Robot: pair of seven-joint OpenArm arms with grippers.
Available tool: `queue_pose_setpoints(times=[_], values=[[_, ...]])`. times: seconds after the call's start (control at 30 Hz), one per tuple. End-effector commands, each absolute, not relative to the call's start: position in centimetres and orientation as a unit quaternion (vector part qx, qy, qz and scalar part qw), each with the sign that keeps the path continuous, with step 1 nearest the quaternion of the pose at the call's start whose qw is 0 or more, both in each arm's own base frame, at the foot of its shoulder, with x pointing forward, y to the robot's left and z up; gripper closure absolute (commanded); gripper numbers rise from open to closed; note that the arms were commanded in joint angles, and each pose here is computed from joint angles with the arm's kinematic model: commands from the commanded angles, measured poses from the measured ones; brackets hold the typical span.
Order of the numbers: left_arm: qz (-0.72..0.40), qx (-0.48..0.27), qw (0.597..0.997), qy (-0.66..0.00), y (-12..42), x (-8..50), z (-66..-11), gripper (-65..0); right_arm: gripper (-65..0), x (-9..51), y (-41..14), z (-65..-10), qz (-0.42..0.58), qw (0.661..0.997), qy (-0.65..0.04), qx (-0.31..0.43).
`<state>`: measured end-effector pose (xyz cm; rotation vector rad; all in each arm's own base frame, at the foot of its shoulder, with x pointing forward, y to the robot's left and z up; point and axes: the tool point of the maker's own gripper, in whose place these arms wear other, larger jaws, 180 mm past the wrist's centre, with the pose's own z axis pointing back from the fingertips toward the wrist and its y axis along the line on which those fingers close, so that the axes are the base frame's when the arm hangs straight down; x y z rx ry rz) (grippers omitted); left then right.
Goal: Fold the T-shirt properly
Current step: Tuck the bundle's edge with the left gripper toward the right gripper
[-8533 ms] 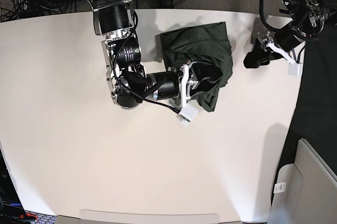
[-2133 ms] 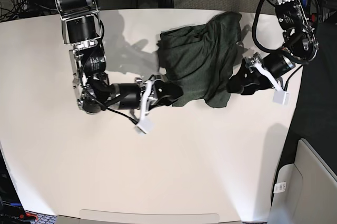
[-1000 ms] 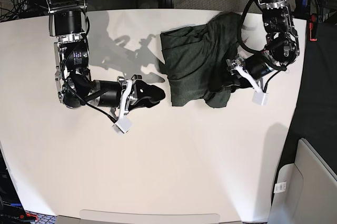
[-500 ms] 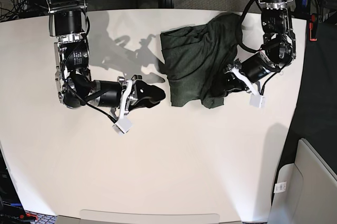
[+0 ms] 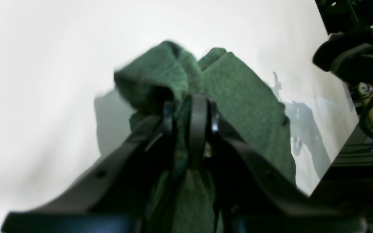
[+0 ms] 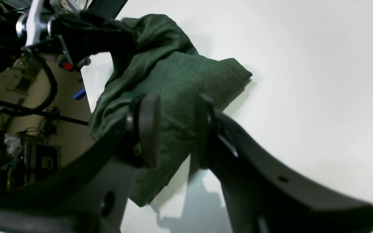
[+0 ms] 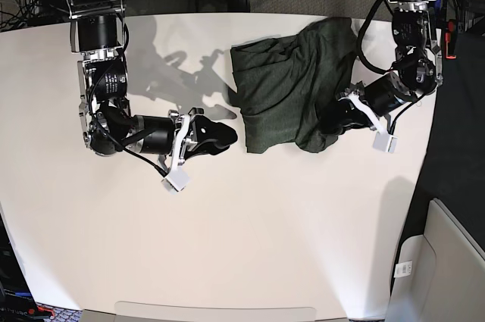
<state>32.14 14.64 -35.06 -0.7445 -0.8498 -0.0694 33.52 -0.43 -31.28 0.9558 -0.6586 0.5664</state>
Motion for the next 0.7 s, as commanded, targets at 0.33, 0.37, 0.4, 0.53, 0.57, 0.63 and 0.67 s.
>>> queue_pose_setpoints(times=[0.33,0.37,0.4,0.53,0.57,0.63,0.67], values=[[-0.010,-0.331,0.833,-0.443,18.1,32.9,-33.1,-4.5,-16.1,34.5,-0.2,-29.4,0.268,0.782,-0.333,0.453],[-0.011,-0.330,0.834,-0.442,18.2,32.8,-33.2,-4.5,-16.1,34.5,-0.1,-29.4,0.267,0.783,-0.333,0.453],[-0.010,-0.328,0.837,-0.438,18.3,32.6,-33.5,-4.5,-16.1,34.5,-0.1,-29.4,0.267,0.783,-0.333,0.453],[-0.004,-0.327,0.841,-0.432,18.5,31.8,-34.2,-4.5,-16.1,34.5,-0.1,-29.4,0.267,0.782,-0.333,0.453],[-0.002,-0.325,0.842,-0.431,18.7,31.7,-34.3,-4.5,-16.1,34.5,-0.1,-29.4,0.267,0.782,-0.333,0.453],[0.003,-0.316,0.846,-0.428,19.2,31.3,-34.7,-4.5,-16.1,34.5,-0.1,-29.4,0.267,0.782,-0.333,0.453],[0.000,-0.311,0.849,-0.427,19.3,31.4,-34.8,-4.5,-16.1,34.5,-0.1,-29.4,0.267,0.782,-0.333,0.454]])
